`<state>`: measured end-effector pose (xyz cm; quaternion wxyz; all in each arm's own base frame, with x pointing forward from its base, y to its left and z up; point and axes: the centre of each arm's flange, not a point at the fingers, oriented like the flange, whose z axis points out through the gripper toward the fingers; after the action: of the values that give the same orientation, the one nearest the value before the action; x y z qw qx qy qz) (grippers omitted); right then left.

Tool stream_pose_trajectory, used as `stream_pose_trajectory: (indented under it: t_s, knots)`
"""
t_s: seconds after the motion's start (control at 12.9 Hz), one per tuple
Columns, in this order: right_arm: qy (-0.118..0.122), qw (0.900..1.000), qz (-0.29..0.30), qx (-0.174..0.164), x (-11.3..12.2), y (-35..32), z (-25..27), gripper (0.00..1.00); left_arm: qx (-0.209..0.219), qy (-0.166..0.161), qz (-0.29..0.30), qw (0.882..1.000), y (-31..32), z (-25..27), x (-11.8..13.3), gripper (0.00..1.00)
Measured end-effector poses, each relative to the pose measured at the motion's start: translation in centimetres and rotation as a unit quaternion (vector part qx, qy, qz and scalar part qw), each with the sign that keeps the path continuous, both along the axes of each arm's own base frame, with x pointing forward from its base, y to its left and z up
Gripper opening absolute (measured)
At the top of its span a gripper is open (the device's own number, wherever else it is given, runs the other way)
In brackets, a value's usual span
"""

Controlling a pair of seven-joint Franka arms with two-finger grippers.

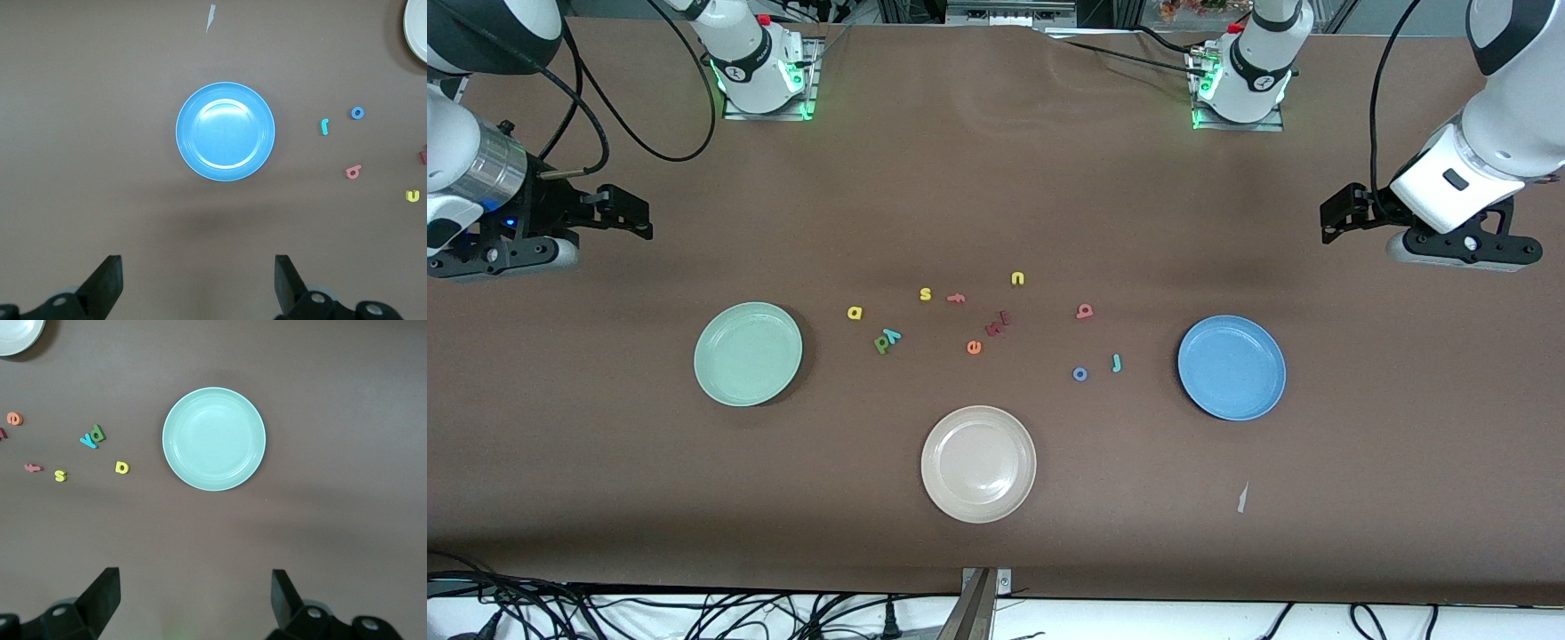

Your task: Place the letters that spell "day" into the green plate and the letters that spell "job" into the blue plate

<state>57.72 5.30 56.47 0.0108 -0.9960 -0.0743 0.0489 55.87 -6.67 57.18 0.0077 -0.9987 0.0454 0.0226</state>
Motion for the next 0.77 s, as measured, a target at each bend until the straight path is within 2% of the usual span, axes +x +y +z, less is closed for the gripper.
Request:
stream_pose_trajectory:
  t_s: [0.77]
  knots:
    - [0.002, 1.0, -0.001, 0.0, 0.0, 0.0, -0.2, 1.0, 0.0, 0.0, 0.0, 1.0, 0.0, 0.0, 0.0, 1.0]
